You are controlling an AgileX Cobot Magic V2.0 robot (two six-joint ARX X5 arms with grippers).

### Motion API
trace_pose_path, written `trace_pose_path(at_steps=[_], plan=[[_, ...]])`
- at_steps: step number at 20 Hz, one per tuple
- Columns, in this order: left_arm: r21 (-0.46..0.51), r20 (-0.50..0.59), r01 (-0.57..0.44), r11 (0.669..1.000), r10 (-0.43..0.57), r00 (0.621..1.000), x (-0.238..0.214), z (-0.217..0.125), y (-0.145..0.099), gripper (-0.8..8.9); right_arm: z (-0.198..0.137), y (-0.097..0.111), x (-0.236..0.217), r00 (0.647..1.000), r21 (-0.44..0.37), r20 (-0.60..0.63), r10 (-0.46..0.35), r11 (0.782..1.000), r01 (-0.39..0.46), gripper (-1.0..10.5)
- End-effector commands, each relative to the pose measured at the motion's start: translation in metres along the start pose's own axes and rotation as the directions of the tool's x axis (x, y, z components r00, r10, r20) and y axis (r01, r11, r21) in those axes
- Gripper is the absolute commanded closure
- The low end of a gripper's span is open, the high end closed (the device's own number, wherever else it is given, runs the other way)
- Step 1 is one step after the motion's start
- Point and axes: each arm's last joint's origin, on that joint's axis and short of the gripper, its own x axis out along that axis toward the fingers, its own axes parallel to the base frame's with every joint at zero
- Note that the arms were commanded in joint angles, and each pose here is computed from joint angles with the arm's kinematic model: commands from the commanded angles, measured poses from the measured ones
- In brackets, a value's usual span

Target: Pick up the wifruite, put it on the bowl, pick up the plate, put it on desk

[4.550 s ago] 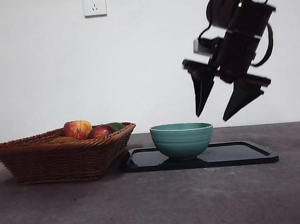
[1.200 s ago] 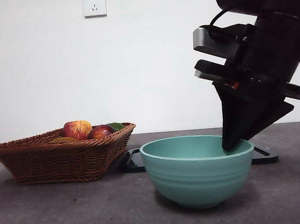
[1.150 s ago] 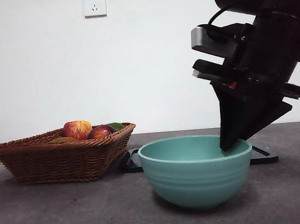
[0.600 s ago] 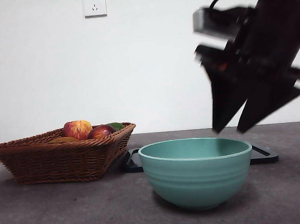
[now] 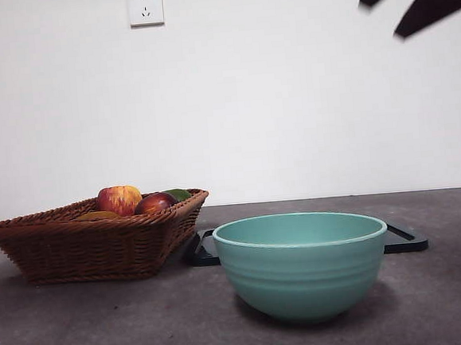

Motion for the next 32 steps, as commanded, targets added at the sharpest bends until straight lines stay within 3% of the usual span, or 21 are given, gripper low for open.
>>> trace_pose_path(at_steps=[1, 14, 15, 17, 18, 32], plan=[[0.013, 0.005, 0.009, 1.0, -0.009, 1.0, -0.001, 0.002, -0.001, 4.7, -0.004, 0.007, -0.015, 0.998, -0.02, 0.008, 0.062, 0.998, -0.062, 7.2], [0.011, 0.005, 0.009, 1.0, -0.009, 1.0, -0.001, 0.002, -0.001, 4.76, -0.015, 0.009, -0.03, 0.998, -0.019, 0.003, 0.064, 0.998, -0.064, 7.2], [0.011, 0.005, 0.009, 1.0, -0.009, 1.0, -0.001, 0.002, -0.001, 5.07, -0.015, 0.009, -0.03, 0.998, -0.019, 0.003, 0.064, 0.998, -0.064, 7.2], [0.011, 0.005, 0.009, 1.0, -0.009, 1.0, -0.001, 0.002, -0.001, 6.93, -0.015, 0.009, -0.029, 0.998, -0.019, 0.001, 0.063, 0.998, -0.063, 9.1], [0.011, 0.005, 0.009, 1.0, -0.009, 1.0, -0.001, 0.002, -0.001, 8.02, -0.015, 0.009, -0.03, 0.998, -0.024, 0.002, 0.063, 0.998, -0.063, 9.4], [0.012, 0.006, 0.009, 1.0, -0.009, 1.0, -0.001, 0.003, -0.001, 8.04, -0.013, 0.009, -0.03, 0.998, -0.033, 0.025, 0.061, 0.998, -0.061, 9.4]])
